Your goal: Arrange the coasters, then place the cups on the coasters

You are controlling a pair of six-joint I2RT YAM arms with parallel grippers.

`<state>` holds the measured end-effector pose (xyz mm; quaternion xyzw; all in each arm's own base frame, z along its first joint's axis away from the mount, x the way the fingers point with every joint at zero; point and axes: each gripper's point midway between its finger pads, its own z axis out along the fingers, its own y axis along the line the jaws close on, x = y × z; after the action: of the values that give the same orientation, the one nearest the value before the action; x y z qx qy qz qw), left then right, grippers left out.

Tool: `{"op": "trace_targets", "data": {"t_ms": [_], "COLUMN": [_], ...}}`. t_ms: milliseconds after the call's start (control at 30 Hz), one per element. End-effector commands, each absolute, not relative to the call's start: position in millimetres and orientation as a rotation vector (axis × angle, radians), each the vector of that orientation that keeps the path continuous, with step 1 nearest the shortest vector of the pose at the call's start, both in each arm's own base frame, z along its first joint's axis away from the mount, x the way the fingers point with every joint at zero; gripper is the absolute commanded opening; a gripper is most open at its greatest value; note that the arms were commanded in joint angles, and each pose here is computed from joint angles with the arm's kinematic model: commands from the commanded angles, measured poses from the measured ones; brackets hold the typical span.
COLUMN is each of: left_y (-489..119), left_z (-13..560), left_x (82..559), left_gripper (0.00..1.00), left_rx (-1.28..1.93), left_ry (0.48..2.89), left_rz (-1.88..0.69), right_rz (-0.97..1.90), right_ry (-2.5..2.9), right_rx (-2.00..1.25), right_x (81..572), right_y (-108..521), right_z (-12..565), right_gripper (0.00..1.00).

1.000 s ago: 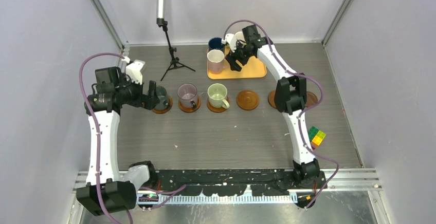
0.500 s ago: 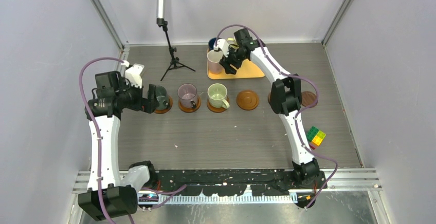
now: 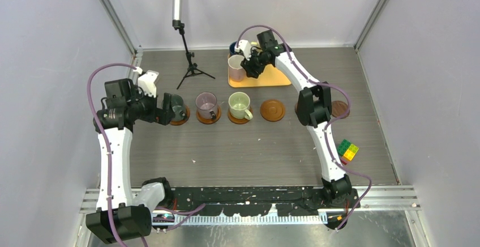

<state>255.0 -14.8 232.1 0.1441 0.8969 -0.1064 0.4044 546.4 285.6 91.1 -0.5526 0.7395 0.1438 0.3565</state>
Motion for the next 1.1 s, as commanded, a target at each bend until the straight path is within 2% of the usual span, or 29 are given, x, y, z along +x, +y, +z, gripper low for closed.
{"op": "trace_targets", "data": {"t_ms": [0,200,333,500,567,833,1067], "left_y": [-13.5,-10.6,-10.1,-10.4,-11.5,-15.2,-25.7], "left_z": [239.2,240.5,240.2,239.0,238.0,238.6,241.5], "left_x": [253.8,255.6,257.4,262.2,264.2,276.1,287.1], "left_gripper": [0.97,0.97,0.97,0.96,0.96,0.96,0.97], "left_rx": [0.365,0.379,0.385,0.392,0.39,0.375,0.355], "left_ry": [2.246,2.248,2.249,2.249,2.251,2.237,2.194], "left_rz": [-0.255,-0.232,-0.231,-0.24,-0.254,-0.299,-0.383], "right_rz": [0.389,0.393,0.395,0.412,0.422,0.45,0.421], "right_ry": [1.829,1.837,1.834,1.856,1.855,1.853,1.82], "right_rx": [-1.363,-1.359,-1.366,-1.289,-1.248,-0.972,-0.779], "right_x": [558.8,559.4,556.7,554.1,552.6,553.8,525.2], "right_y": [305.6,306.9,306.3,302.0,300.1,279.5,244.1], "right_z": [117.1,112.4,116.1,141.4,157.2,225.4,279.2], "right_gripper": [0.54,0.48,0.37,0.09,0.01,0.0,0.0]}}
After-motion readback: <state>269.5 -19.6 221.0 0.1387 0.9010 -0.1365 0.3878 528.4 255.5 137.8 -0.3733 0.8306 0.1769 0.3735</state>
